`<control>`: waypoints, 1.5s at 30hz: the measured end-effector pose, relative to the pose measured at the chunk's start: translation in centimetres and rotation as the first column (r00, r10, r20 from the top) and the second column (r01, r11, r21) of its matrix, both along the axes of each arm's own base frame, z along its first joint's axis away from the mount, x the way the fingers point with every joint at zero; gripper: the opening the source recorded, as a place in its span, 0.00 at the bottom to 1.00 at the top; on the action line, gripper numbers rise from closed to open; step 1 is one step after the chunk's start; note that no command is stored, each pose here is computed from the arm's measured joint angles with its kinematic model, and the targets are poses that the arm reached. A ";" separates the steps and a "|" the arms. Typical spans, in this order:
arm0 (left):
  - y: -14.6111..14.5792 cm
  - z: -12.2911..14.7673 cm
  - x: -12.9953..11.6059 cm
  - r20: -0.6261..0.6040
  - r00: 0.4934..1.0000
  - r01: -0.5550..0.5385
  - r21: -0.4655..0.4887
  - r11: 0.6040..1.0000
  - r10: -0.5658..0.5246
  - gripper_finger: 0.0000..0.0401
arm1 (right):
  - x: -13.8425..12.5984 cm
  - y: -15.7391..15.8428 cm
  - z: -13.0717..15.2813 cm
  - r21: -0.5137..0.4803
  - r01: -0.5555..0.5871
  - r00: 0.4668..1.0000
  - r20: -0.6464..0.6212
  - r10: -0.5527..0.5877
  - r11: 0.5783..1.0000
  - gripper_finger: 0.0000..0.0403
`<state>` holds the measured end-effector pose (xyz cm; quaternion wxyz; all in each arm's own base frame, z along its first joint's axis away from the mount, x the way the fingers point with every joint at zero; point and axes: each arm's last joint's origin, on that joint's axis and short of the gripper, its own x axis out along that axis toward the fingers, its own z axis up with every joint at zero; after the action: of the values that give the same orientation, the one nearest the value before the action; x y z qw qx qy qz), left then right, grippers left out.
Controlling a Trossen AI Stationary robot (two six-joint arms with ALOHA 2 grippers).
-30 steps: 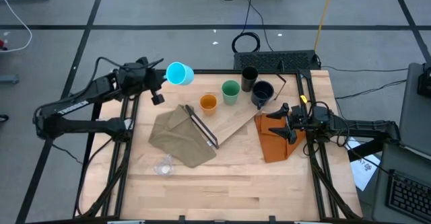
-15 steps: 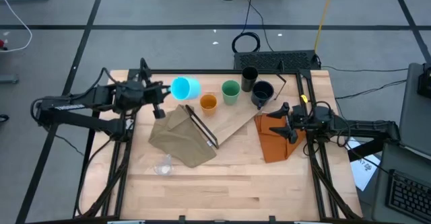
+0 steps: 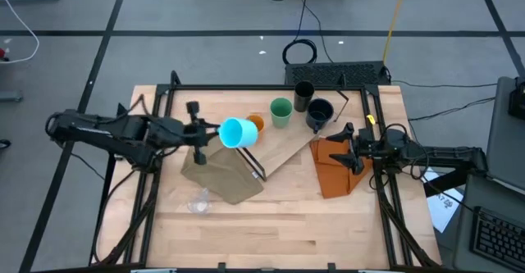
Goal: Stack small to large cups/mugs on shelf
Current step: Put the light blue mug on the shelf
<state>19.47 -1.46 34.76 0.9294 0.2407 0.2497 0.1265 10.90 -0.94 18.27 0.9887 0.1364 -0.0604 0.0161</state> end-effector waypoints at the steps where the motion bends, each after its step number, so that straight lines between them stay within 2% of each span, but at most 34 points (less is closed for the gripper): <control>1: -0.1 -0.3 0.4 -0.016 1.000 0.011 -0.003 1.000 -0.011 0.12 | 0.0 0.0 0.1 -0.013 0.002 1.000 0.014 -0.001 1.000 0.80; 5: -0.6 0.2 2.4 -0.072 0.995 0.068 -0.047 0.997 -0.071 0.12 | -0.1 0.0 1.1 -0.070 0.014 0.994 0.111 -0.006 0.997 0.80; 9: -1.0 2.0 4.6 -0.149 0.982 0.110 -0.047 0.993 -0.115 0.12 | 0.2 0.0 0.9 -0.123 0.022 0.997 0.075 -0.013 0.992 0.80; 12: -1.4 3.2 6.4 -0.188 0.970 0.146 -0.058 0.988 -0.155 0.12 | 0.6 0.1 2.4 -0.156 0.018 0.997 0.081 -0.005 0.988 0.80; 17: -1.6 2.9 8.9 -0.308 0.934 0.168 -0.064 0.984 -0.180 0.12 | 2.2 0.4 5.1 -0.220 -0.034 0.998 -0.065 0.021 0.975 0.80; 22: -1.6 1.9 10.9 -0.395 0.898 0.181 -0.075 0.981 -0.196 0.12 | 4.1 0.5 8.3 -0.250 -0.080 0.975 -0.219 0.025 0.965 0.80; 31: -1.9 1.6 13.3 -0.533 0.823 0.185 -0.079 0.980 -0.199 0.12 | 6.3 0.5 11.7 -0.251 -0.122 0.942 -0.333 0.032 0.960 0.80; 42: -1.9 1.9 13.5 -0.541 0.818 0.211 -0.033 0.977 -0.195 0.12 | 6.4 0.7 12.0 -0.265 -0.135 0.945 -0.323 0.045 0.955 0.80; 45: -1.8 2.2 13.9 -0.511 0.834 0.240 -0.007 0.971 -0.210 0.12 | 6.4 0.7 12.1 -0.265 -0.132 0.950 -0.310 0.045 0.955 0.80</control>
<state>33.41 -3.26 36.92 0.8318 0.3194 0.4518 -0.0444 17.34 -0.25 30.38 0.9938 -0.0028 0.1000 0.0482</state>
